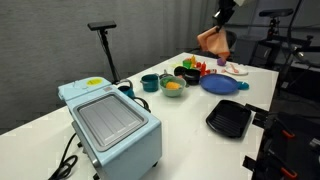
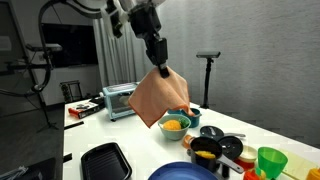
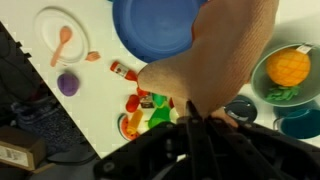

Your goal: Use the orange cloth to wipe the blue plate

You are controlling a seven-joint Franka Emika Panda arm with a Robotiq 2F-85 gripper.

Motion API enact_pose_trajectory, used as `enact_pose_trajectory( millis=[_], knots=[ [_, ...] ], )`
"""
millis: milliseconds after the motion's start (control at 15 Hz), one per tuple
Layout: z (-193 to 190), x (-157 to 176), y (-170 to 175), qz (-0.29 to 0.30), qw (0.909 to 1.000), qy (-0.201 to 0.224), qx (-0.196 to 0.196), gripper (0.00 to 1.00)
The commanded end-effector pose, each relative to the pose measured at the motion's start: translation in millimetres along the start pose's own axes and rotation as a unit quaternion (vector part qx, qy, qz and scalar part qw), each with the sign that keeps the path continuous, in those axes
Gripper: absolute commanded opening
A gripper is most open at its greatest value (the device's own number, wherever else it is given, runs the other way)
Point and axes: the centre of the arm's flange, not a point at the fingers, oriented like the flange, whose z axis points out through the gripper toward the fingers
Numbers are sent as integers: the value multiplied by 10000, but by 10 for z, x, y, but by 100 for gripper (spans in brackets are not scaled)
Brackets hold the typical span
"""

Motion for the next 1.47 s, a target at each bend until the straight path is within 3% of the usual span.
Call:
enact_pose_trajectory(
  millis=[0, 267, 467, 733, 867, 1000, 1133, 1400],
  knots=[
    [408, 136, 297, 466, 9985, -285, 76, 1],
    [1075, 224, 606, 1073, 9892, -965, 237, 1],
    [1626, 311, 257, 1191, 9851, -1228, 175, 1],
    [1926, 393, 114, 859, 9830, -1615, -162, 1],
    [2073, 393, 62, 662, 9756, -1988, -661, 1],
    [2235, 375, -89, 502, 9760, -1956, -820, 1],
    [2380, 387, -114, 584, 9808, -1768, -579, 1],
    [2506, 408, 172, 925, 9836, -1498, -398, 1]
  ],
)
